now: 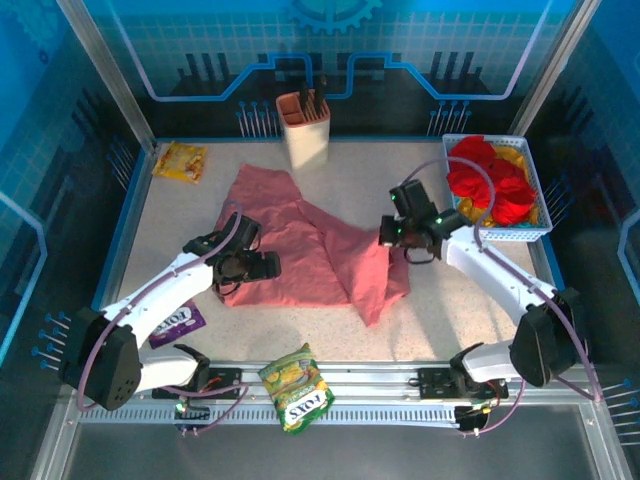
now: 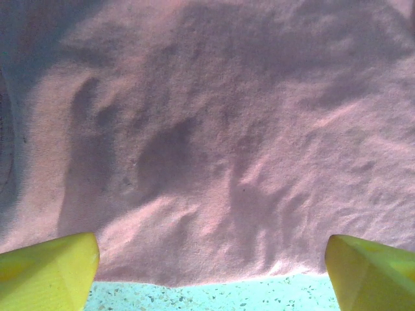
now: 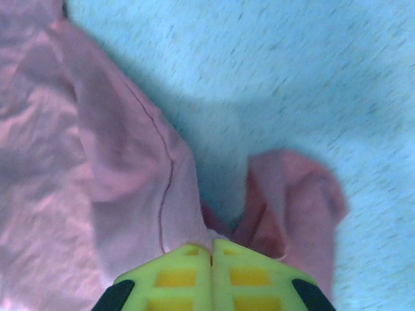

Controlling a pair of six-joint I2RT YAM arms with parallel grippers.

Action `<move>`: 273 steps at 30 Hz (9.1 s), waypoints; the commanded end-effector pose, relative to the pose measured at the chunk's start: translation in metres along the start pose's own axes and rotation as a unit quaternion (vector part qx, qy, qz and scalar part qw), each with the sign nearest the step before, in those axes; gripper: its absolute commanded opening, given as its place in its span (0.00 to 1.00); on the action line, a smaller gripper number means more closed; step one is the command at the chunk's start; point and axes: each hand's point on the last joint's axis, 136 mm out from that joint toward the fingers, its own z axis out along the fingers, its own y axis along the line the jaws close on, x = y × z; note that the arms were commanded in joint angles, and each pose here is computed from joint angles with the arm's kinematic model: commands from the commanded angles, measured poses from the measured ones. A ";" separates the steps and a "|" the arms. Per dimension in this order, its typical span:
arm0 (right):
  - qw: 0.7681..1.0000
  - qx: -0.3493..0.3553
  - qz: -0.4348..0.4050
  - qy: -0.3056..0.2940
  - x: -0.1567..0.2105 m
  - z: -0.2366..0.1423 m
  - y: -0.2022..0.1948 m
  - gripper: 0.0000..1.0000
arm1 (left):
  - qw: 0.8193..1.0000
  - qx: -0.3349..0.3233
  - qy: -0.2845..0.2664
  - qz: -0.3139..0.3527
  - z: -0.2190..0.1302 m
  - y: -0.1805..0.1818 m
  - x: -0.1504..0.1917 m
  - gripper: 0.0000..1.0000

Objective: Fold and stack the t-shirts

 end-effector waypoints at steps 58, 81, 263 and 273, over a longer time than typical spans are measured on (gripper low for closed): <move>0.986 0.072 0.138 0.058 0.119 0.031 -0.108 0.79 | 0.990 0.019 0.015 -0.140 0.040 0.036 0.025 0.84; 0.987 0.045 0.145 0.058 0.094 0.076 -0.093 0.21 | 0.994 -0.006 0.018 -0.112 0.036 0.035 0.010 0.18; 0.985 -0.011 0.175 -0.003 0.036 0.033 -0.086 0.84 | 0.985 0.064 -0.072 -0.145 0.049 -0.012 -0.175 0.00; 0.984 -0.017 0.177 0.004 0.041 0.035 -0.085 0.84 | 0.987 0.087 -0.058 -0.119 0.020 -0.027 -0.175 0.00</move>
